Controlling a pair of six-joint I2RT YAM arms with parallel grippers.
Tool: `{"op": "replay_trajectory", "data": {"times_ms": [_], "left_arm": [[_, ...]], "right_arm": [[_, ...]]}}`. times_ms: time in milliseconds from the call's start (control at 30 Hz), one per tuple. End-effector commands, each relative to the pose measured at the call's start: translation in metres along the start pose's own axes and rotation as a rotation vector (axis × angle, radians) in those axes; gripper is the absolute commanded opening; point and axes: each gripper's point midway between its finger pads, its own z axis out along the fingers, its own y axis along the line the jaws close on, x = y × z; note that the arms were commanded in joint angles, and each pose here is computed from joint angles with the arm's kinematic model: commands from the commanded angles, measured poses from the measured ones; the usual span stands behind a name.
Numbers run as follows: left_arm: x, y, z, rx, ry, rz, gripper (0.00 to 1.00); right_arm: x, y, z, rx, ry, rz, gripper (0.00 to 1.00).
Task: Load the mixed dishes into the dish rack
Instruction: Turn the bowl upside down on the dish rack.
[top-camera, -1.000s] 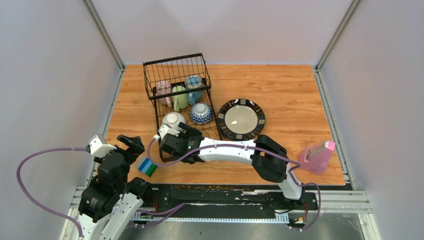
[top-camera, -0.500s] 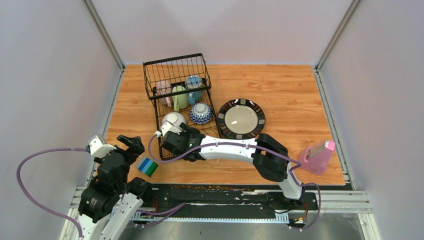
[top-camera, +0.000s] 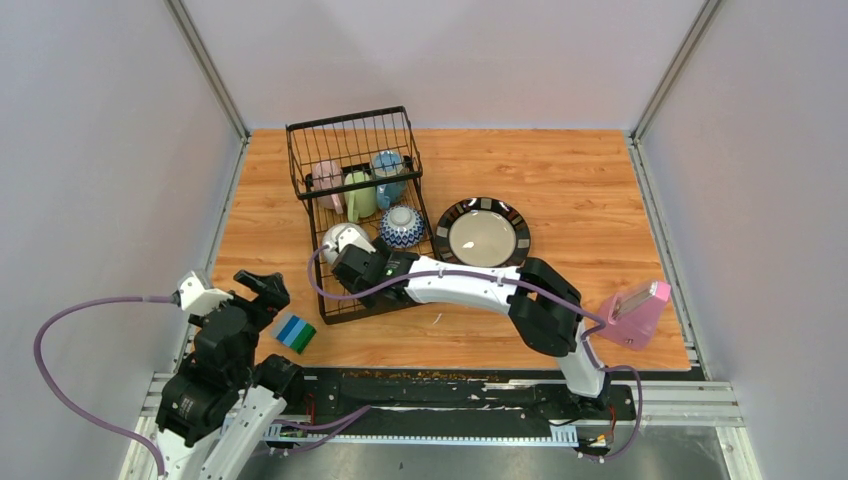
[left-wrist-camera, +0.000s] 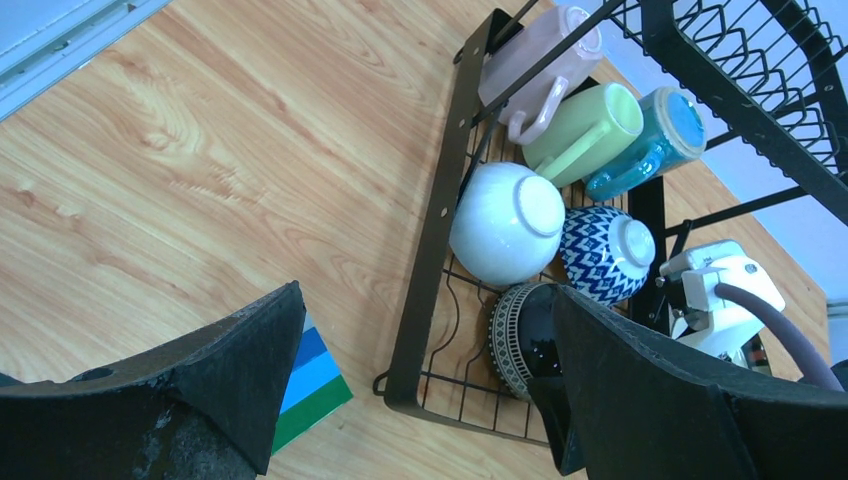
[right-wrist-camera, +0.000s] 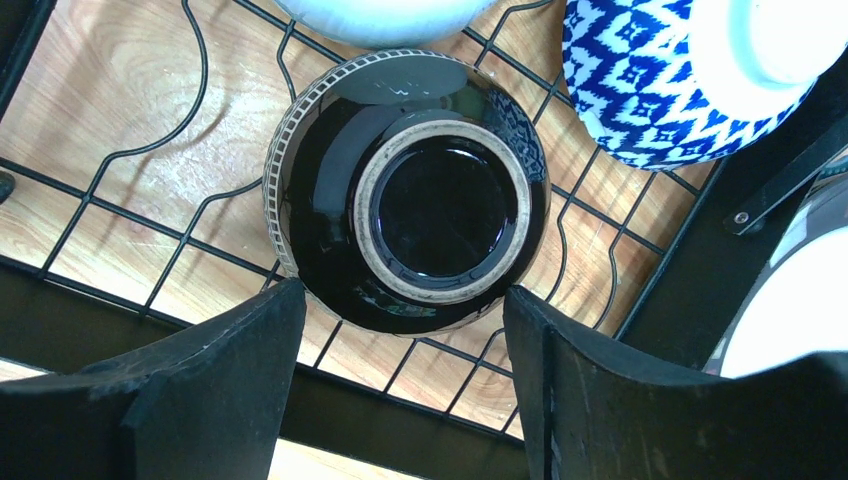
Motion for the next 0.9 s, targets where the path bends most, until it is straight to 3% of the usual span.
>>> {"op": "replay_trajectory", "data": {"times_ms": [0,267,567,867], "left_arm": [[-0.006,-0.003,-0.003,0.014,-0.02,-0.036,1.0],[-0.004,-0.004,-0.002,0.021,-0.014,-0.038,1.0],[-0.003,-0.005,-0.003,0.031,-0.009,-0.047,1.0],[-0.003,-0.008,-0.002,0.038,-0.004,-0.046,1.0]], "right_arm": [[-0.022,-0.005,-0.018,-0.027,-0.057,0.097,0.72],[-0.051,-0.008,-0.041,-0.116,-0.126,0.22,0.82],[-0.053,-0.021,-0.017,-0.214,-0.064,0.394,0.83],[-0.027,-0.022,0.0,-0.192,-0.01,0.371,0.81]]}}
